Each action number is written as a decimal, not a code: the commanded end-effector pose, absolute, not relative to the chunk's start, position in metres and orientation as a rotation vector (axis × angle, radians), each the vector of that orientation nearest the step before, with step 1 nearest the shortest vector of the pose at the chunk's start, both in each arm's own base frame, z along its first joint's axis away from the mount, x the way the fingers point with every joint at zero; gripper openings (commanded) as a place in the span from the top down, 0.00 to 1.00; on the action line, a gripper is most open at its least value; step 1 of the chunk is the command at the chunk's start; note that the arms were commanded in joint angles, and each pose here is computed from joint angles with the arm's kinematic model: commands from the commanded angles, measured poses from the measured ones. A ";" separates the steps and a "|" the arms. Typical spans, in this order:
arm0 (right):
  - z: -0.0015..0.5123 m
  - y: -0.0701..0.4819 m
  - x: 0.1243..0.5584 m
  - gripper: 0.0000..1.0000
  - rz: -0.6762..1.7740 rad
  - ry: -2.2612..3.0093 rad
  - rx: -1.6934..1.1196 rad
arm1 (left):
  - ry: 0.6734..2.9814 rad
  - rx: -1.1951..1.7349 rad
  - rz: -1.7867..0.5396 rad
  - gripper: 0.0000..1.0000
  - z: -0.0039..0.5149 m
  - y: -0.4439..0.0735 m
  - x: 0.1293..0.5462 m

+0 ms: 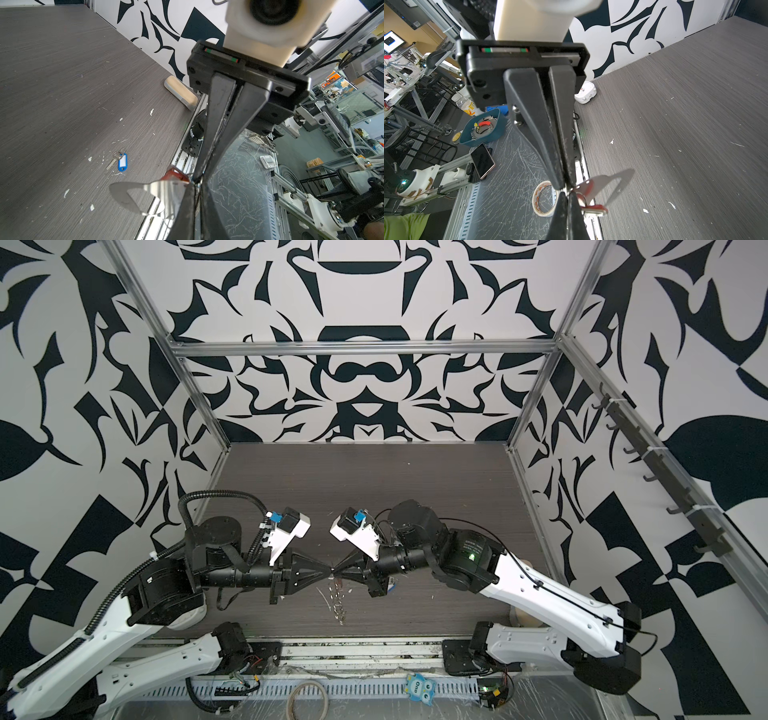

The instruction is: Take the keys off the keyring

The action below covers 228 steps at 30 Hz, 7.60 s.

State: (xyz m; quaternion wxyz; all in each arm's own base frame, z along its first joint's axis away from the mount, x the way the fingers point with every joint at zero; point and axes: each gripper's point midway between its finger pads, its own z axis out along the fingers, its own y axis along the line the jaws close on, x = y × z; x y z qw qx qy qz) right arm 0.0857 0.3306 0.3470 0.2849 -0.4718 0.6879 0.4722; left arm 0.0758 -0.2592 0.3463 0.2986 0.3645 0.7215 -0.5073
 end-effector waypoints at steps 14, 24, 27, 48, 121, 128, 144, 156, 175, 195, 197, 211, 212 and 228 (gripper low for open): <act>0.405 0.321 0.104 0.67 1.273 1.544 -1.017 | 1.652 0.816 -1.327 1.00 0.376 -0.242 0.087; 0.400 0.324 0.100 0.49 1.363 1.410 -0.962 | 1.416 0.750 -1.415 1.00 0.401 -0.234 0.081; 0.401 0.327 0.100 0.46 1.363 1.391 -0.969 | 1.406 0.782 -1.449 1.00 0.402 -0.239 0.076; 0.384 0.327 0.090 0.46 1.404 1.385 -1.016 | 1.347 0.845 -1.540 1.00 0.412 -0.241 0.060; 0.439 0.334 0.072 0.86 1.545 1.250 -0.967 | 1.270 0.760 -1.543 1.00 0.421 -0.235 0.066; 0.437 0.336 0.070 1.00 1.553 1.258 -0.985 | 1.282 0.762 -1.543 1.00 0.419 -0.238 0.068; 0.386 0.322 0.068 1.00 1.362 1.650 -1.162 | 1.660 0.819 -1.424 0.72 0.380 -0.232 0.069; 0.378 0.326 0.066 1.00 1.310 1.743 -1.298 | 1.911 0.944 -1.344 0.78 0.359 -0.242 0.067; 0.377 0.334 0.073 1.00 1.293 1.763 -1.300 | 1.936 0.994 -1.385 0.84 0.357 -0.251 0.063; 0.384 0.342 0.081 1.00 1.295 1.742 -1.273 | 1.939 1.010 -1.398 0.92 0.350 -0.257 0.062; 0.385 0.343 0.081 1.00 1.303 1.737 -1.272 | 1.930 1.008 -1.402 1.00 0.350 -0.258 0.062; 0.404 0.327 0.091 0.58 1.310 1.541 -1.073 | 1.577 0.839 -1.398 1.00 0.389 -0.244 0.076; 0.404 0.325 0.091 0.57 1.316 1.523 -1.057 | 1.549 0.831 -1.406 1.00 0.392 -0.242 0.075; 0.397 0.323 0.086 0.46 1.411 1.339 -0.979 | 1.375 0.855 -1.500 1.00 0.405 -0.242 0.062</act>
